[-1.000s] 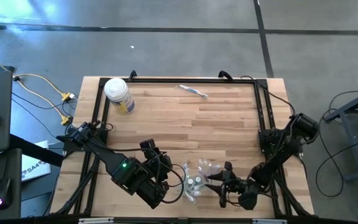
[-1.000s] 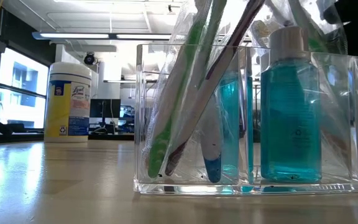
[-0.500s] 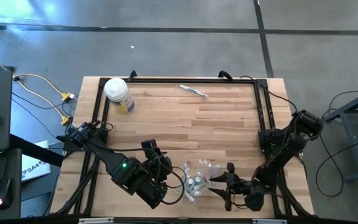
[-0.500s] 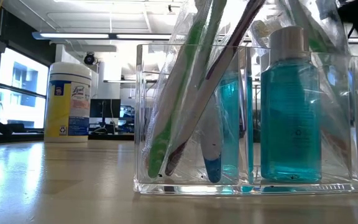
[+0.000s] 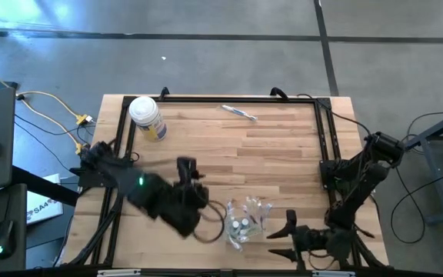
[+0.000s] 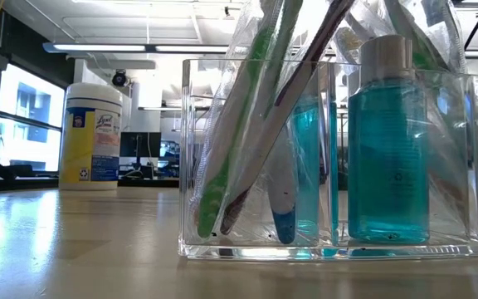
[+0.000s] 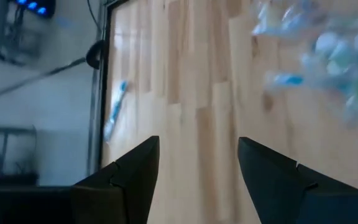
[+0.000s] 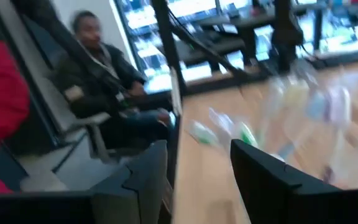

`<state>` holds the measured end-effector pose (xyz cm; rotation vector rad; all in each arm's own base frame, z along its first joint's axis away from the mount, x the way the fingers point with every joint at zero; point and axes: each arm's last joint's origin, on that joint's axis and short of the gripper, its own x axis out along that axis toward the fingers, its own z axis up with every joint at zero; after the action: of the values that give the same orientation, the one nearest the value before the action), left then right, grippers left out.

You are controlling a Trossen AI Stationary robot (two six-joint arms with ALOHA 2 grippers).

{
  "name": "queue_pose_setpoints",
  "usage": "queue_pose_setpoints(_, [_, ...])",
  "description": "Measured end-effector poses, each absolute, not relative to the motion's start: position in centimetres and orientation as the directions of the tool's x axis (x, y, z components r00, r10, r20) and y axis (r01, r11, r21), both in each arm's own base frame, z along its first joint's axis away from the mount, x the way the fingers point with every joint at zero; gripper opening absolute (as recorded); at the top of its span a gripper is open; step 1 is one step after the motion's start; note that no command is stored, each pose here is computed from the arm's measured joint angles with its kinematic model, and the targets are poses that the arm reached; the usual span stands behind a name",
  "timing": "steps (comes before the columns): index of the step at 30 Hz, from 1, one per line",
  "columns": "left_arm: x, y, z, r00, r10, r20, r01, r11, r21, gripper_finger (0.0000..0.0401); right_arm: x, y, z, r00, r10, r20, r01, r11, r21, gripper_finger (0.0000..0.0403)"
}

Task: Pick & Place toothbrushing station
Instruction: Put the blue toothbrush into the transparent bin

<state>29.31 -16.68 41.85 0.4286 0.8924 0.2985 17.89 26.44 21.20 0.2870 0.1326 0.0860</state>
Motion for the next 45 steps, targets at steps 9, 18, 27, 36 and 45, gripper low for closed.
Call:
queue_pose_setpoints(9, [30.0,-5.9,44.6,0.504,0.431,-0.748,0.017,0.861,0.508,0.0214,17.3,27.1,22.9,0.990,0.139,0.004,-0.135,0.954,0.268,0.0172])
queue_pose_setpoints(18, [31.6,7.6,43.8,0.479,0.226,-0.848,-0.040,0.971,0.236,0.0214,17.9,26.6,23.3,0.994,0.108,0.028,-0.111,0.941,0.321,0.0172])
queue_pose_setpoints(27, [34.2,20.2,41.7,0.571,0.441,-0.692,-0.423,0.881,0.213,0.0214,19.0,25.7,23.9,0.996,0.060,0.073,-0.083,0.921,0.381,0.0172])
queue_pose_setpoints(36, [34.1,28.2,35.1,0.595,0.196,-0.780,-0.245,0.968,0.056,0.0214,20.3,24.7,24.1,0.996,0.011,0.089,-0.049,0.895,0.443,0.0172])
queue_pose_setpoints(45, [35.7,29.2,30.8,0.584,0.005,-0.812,0.072,0.996,0.058,0.0214,20.9,24.2,24.2,0.996,-0.012,0.091,-0.030,0.895,0.446,0.0172])
